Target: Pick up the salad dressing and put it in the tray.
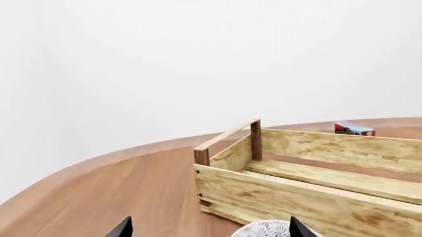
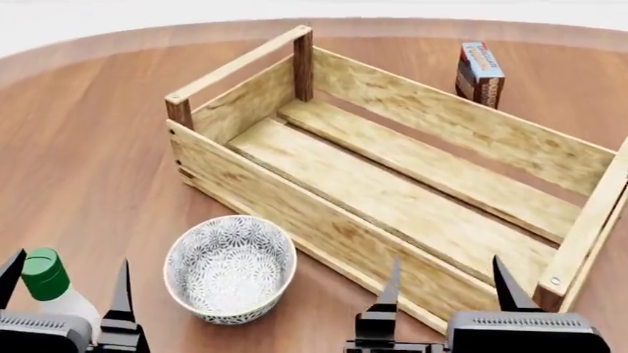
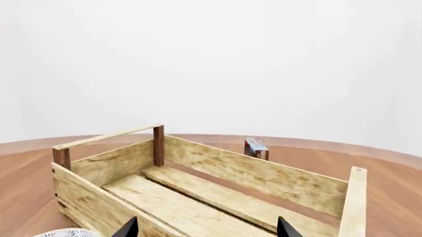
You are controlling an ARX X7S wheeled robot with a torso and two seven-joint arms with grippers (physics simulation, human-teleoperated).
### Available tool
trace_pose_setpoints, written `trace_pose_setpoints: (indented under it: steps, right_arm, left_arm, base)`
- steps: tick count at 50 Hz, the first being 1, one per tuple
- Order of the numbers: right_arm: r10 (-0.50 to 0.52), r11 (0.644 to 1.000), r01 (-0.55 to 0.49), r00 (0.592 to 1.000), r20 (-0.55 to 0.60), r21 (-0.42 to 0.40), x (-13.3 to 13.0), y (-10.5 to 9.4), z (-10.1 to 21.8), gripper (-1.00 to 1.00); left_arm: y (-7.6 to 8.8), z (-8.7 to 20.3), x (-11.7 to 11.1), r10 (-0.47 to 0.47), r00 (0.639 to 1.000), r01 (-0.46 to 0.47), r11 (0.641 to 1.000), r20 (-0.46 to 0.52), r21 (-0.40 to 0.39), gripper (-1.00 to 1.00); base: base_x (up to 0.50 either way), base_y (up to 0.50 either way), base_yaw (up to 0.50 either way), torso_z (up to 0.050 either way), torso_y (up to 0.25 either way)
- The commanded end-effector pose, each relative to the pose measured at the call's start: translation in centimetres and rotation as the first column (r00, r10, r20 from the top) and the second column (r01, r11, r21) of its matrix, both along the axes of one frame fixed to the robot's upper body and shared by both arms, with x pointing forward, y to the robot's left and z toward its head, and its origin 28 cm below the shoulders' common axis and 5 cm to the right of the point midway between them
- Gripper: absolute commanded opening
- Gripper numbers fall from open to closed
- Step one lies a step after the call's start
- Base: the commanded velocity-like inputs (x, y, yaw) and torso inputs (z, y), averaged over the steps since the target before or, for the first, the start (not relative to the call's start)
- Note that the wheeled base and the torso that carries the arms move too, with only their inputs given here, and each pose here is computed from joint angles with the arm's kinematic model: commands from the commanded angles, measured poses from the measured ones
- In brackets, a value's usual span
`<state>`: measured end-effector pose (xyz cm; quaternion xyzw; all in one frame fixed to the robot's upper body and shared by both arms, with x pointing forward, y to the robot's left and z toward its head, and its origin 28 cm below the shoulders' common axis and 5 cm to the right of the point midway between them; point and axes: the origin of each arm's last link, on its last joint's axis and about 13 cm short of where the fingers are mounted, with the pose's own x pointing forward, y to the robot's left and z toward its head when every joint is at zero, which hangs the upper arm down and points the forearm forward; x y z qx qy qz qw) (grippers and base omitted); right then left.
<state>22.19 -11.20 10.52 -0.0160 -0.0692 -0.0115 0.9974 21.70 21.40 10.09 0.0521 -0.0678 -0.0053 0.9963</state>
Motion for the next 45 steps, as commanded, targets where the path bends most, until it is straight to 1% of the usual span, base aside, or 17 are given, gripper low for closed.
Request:
trace_pose_setpoints:
  steps: [1,17,20,21,26,27,30,31,45]
  right_arm:
    - [-0.001,1.0,0.001,0.999,0.038,0.001,-0.1,-0.3,2.0,1.0]
    - [0.007,1.0,-0.008,0.999,0.032,0.014,0.0,-0.4,2.0,1.0]
    - [0.005,1.0,-0.005,1.0,0.021,-0.004,0.0,-0.3,1.9,1.0]
    - [0.015,1.0,-0.015,1.0,0.017,0.002,0.0,-0.3,1.8,1.0]
    - [0.022,0.999,-0.024,0.999,0.039,0.046,-0.2,-0.4,1.7,1.0]
    - [0.049,0.997,-0.053,0.996,0.074,0.062,-0.3,-0.5,1.7,1.0]
    - [0.051,0.997,-0.054,0.997,0.065,0.047,-0.3,-0.4,1.4,1.0]
    - [0.046,0.997,-0.05,0.997,0.068,0.056,-0.4,-0.4,1.4,1.0]
    - [0.059,0.996,-0.064,0.995,0.078,0.063,-0.5,-0.4,1.5,1.0]
  left_arm:
    - [0.2,1.8,-0.2,-0.016,0.999,0.017,1.0,0.041,-0.022,1.0]
    - [0.1,1.1,-0.2,-0.024,0.999,0.025,0.999,0.027,-0.032,1.0]
    - [0.1,1.1,-0.2,-0.025,0.999,0.026,0.999,0.027,-0.032,1.0]
    - [0.1,1.1,-0.2,-0.026,0.999,0.027,0.999,0.027,-0.031,1.0]
    - [0.0,0.8,-0.1,-0.027,0.999,0.028,0.999,0.023,-0.03,1.0]
    - [0.0,0.8,-0.2,-0.028,0.999,0.029,0.999,0.021,-0.026,1.0]
    - [0.0,0.7,-0.2,-0.03,0.999,0.03,0.999,0.019,-0.026,1.0]
    - [0.0,0.8,-0.2,-0.03,0.999,0.03,0.999,0.02,-0.026,1.0]
    - [-0.1,0.7,-0.3,-0.032,0.999,0.033,0.999,0.018,-0.029,1.0]
  base:
    - [0.5,0.0,0.0,0.0,0.0]
    - [0.5,0.0,0.0,0.0,0.0]
    - [0.49,0.0,0.0,0.0,0.005]
    - [0.23,0.0,0.0,0.0,0.0]
    - [0.01,0.0,0.0,0.0,0.0]
    - [0.0,0.0,0.0,0.0,0.0]
    - [0.0,0.0,0.0,0.0,0.0]
    - [0.0,0.0,0.0,0.0,0.0]
    - [0.0,0.0,0.49,0.0,0.0]
